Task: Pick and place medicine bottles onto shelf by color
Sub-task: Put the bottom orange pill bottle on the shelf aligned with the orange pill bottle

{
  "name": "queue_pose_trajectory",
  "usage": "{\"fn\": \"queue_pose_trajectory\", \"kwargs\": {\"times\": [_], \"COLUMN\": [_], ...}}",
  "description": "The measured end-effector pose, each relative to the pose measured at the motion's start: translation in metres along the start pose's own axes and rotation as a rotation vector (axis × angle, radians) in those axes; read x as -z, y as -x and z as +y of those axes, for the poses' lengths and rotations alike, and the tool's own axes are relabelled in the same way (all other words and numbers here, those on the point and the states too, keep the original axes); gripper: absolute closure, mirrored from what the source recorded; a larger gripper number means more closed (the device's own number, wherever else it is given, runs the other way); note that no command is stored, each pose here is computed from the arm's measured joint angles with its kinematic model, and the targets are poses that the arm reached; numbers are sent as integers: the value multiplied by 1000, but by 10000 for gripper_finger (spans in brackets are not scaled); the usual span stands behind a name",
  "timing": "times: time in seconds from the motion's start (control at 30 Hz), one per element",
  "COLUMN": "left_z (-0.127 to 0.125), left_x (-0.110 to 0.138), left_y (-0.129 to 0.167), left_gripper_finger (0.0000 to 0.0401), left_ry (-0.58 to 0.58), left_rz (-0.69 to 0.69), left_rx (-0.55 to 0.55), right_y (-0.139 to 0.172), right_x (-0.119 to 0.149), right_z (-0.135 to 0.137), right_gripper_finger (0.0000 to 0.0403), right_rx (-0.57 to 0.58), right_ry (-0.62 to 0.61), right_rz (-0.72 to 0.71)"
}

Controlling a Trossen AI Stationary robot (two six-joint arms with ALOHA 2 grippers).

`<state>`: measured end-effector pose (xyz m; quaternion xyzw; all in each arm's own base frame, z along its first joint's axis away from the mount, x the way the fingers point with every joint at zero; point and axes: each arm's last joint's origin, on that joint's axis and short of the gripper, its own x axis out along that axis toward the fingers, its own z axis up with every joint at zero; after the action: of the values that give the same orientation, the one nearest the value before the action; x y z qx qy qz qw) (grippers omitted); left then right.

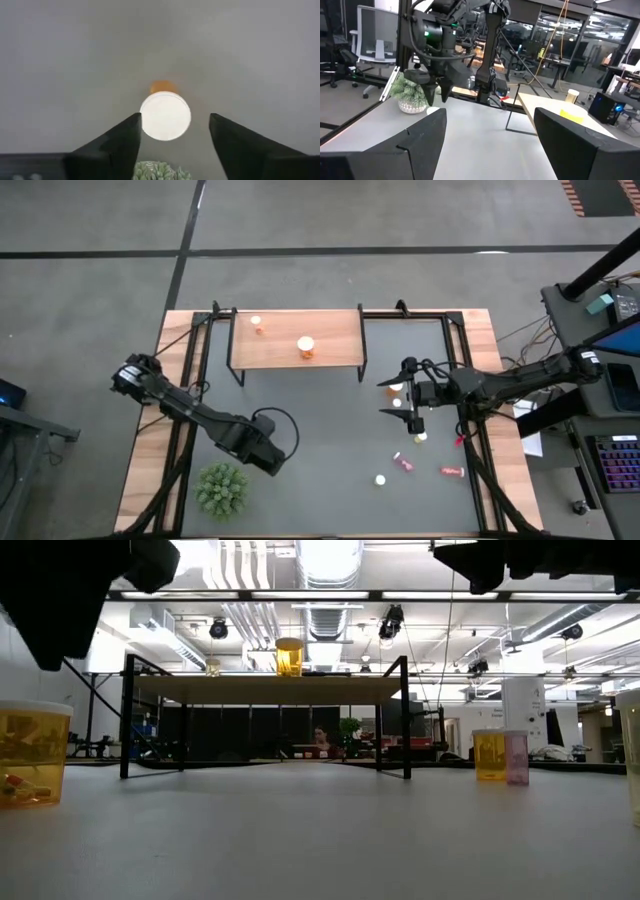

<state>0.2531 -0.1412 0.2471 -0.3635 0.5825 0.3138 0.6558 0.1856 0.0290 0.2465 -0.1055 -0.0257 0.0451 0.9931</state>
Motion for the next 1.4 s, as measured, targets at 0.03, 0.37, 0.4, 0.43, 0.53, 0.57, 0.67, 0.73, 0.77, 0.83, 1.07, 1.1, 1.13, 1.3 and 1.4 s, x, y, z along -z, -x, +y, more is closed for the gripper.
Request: {"fn": "queue_pose_trajectory", "kwargs": {"times": [0.03,0.37,0.4,0.43,0.53,0.57,0.67,0.73,0.77,0.83,1.07,1.1,1.13,1.3,1.4], "left_z": [1,3,3,4,4,5,4,7,8,10,11,11,11,10,6], "left_x": [1,3,3,3,4,5,5,6,6,6,7,7,8,8,8], "left_y": [-3,-12,-13,-16,-26,-29,-32,-35,-37,-39,-41,-41,-41,-40,-35], "left_gripper_finger": [164,96,96,96,96,96,96,98,101,113,174,185,196,214,214], "left_ry": [0,15,15,17,22,21,22,21,21,21,17,17,18,35,36], "left_rz": [9,20,16,15,15,15,15,16,16,17,20,22,22,22,24], "left_rx": [1,0,-2,-1,26,31,48,29,24,16,9,10,11,20,42], "right_y": [0,0,0,0,0,0,0,0,0,0,0,0,0,0,0], "right_x": [0,-2,-2,-2,-2,-2,-1,-1,-1,-1,-1,-1,-1,-1,-1], "right_z": [0,0,0,0,0,0,0,0,0,0,0,0,0,0,0], "right_gripper_finger": [113,113,113,113,113,113,113,113,113,113,113,113,113,113,113], "right_rx": [0,2,2,2,2,2,2,2,2,2,2,2,2,2,2], "right_ry": [0,2,2,2,0,0,1,1,0,0,-1,-1,-1,-1,-1], "right_rz": [-1,-11,-10,-10,-10,-10,-9,-9,-9,-9,-9,-9,-9,-8,-8]}}
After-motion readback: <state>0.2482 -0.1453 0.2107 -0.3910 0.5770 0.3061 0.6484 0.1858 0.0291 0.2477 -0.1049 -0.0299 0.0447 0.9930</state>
